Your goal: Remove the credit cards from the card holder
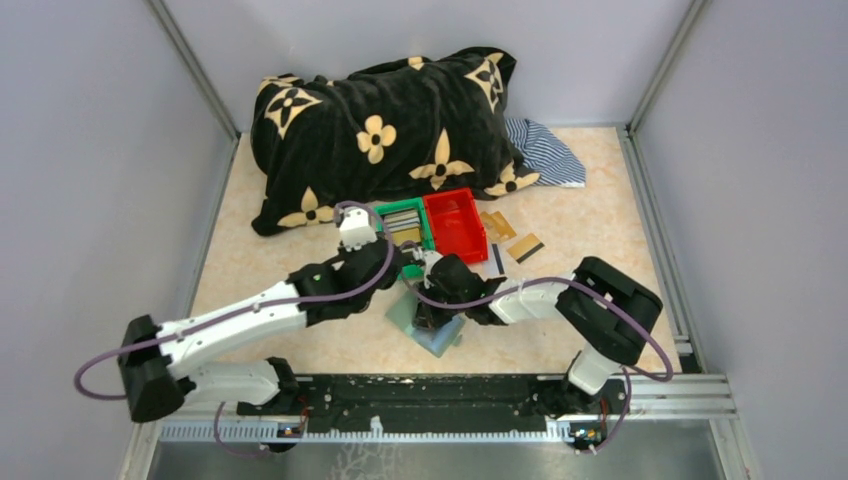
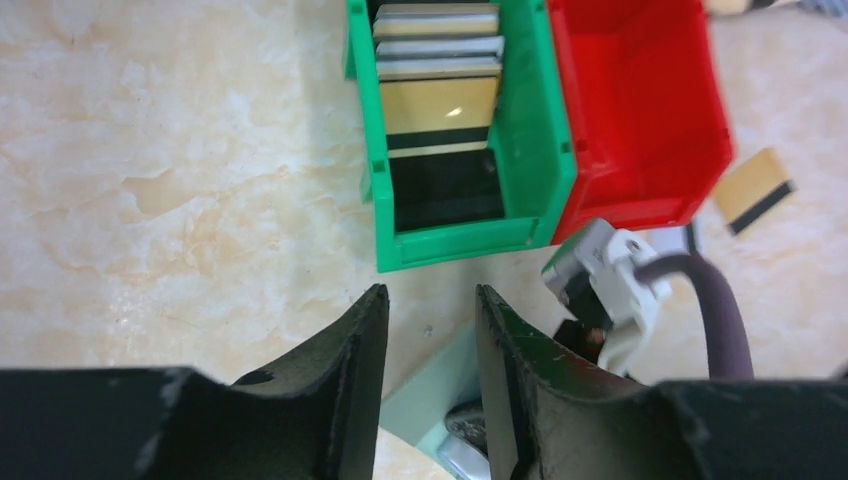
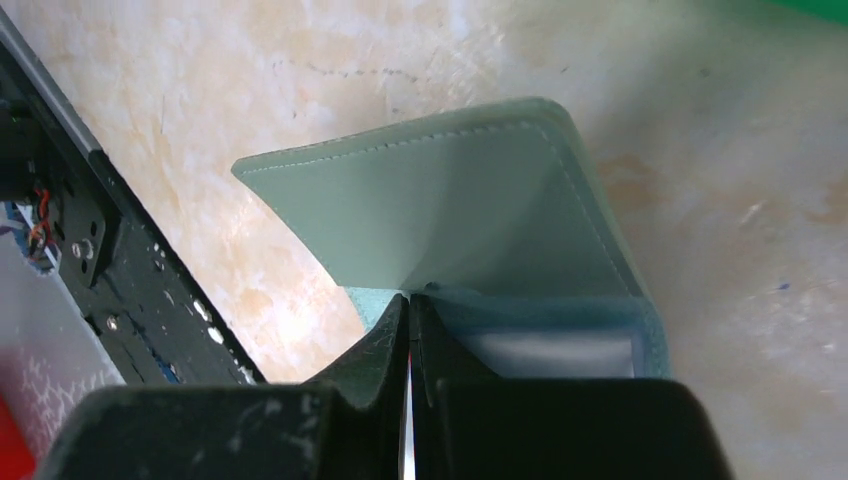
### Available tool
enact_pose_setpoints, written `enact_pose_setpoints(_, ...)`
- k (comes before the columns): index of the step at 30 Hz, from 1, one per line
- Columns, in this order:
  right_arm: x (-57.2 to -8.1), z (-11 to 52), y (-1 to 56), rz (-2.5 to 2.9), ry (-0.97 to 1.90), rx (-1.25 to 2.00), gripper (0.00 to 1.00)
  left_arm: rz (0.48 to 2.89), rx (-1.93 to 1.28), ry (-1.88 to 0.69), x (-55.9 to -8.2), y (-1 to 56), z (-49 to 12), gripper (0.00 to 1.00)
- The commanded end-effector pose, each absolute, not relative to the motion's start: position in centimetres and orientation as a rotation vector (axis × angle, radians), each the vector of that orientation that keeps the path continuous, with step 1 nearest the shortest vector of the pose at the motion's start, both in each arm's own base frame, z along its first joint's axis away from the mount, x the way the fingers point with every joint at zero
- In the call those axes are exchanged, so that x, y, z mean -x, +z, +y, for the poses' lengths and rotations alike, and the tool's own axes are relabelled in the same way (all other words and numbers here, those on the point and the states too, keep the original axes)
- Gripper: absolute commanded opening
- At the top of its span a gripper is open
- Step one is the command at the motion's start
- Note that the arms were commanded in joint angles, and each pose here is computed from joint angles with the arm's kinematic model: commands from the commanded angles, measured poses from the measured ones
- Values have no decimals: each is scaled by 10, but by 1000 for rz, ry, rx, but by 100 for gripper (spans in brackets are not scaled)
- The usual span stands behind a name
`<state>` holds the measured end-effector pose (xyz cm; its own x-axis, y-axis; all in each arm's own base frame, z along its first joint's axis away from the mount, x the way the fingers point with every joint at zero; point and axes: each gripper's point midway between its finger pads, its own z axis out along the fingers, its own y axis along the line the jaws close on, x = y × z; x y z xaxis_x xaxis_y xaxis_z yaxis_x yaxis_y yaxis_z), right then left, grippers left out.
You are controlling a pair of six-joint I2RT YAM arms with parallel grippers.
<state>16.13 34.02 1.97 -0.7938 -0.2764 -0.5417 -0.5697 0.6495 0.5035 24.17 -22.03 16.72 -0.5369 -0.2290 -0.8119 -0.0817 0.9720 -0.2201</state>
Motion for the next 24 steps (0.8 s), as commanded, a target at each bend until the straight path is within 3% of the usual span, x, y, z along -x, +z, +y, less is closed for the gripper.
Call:
enact_pose_setpoints(1, -174, 335, 15, 2442, 986, 638, 0, 1989, 157, -376, -246, 201, -226, 46)
enact_pose_setpoints(11, -171, 331, 3, 2496, 1025, 653, 0, 2172, -37, -430, -234, 126, -268, 40)
enact_pose_setpoints(20, -161, 315, 11, 2486, 1053, 682, 0, 2218, -37, -489, -241, 101, -271, 40)
enact_pose_setpoints(24, -156, 309, 14, 2492, 1056, 663, 0, 2245, -176, -575, -234, 87, -294, 39)
